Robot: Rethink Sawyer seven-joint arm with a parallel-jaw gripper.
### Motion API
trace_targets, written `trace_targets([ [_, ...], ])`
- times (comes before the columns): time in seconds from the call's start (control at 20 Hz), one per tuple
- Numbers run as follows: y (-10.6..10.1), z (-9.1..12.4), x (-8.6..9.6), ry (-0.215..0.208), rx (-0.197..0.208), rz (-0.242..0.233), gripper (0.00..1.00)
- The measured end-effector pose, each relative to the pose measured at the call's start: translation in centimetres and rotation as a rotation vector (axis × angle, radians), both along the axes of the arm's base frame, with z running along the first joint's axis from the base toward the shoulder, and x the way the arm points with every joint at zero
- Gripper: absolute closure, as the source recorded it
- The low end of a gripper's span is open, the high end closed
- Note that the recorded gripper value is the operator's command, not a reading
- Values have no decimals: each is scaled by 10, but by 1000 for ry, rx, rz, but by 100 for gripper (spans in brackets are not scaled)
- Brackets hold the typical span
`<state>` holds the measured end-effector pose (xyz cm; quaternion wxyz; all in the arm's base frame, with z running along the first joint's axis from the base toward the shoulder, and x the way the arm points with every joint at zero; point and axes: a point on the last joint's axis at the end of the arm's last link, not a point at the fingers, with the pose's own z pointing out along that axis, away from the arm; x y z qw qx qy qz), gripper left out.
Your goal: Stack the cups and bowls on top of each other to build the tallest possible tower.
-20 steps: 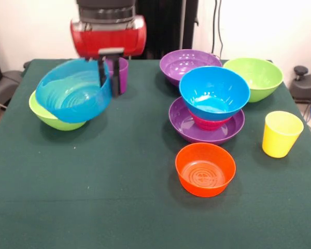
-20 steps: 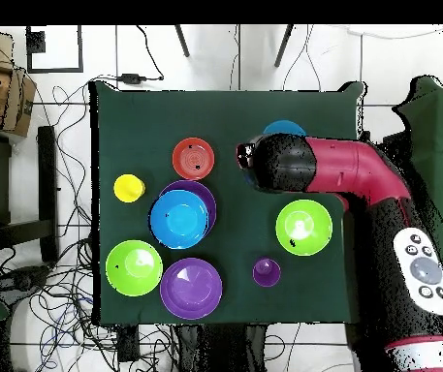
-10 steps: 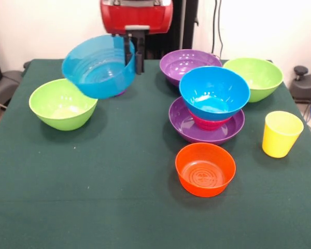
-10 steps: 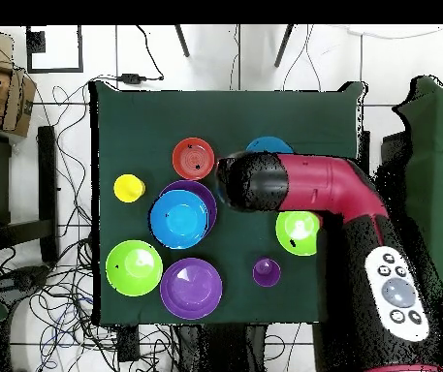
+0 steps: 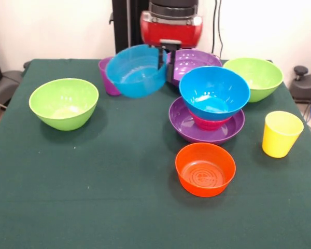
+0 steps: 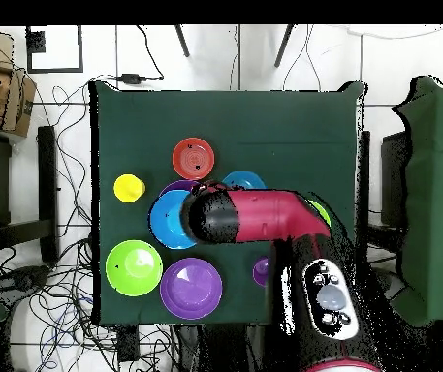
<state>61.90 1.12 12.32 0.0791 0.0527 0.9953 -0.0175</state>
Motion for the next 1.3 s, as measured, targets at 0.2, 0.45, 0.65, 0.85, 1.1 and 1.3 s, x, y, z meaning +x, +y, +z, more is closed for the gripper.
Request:
trace_targets([
  [0.2,19,-14,-15,-1,0,-41,100],
  [0.45,41,-19,-36,22,-12,-70,100],
  [0.65,65,-4,-45,19,-41,-57,100],
  [0.85,80,11,-48,11,-61,-43,100],
  [1.1,88,22,-50,1,-73,-53,100],
  [1.3,96,27,-54,-1,-77,-73,100],
])
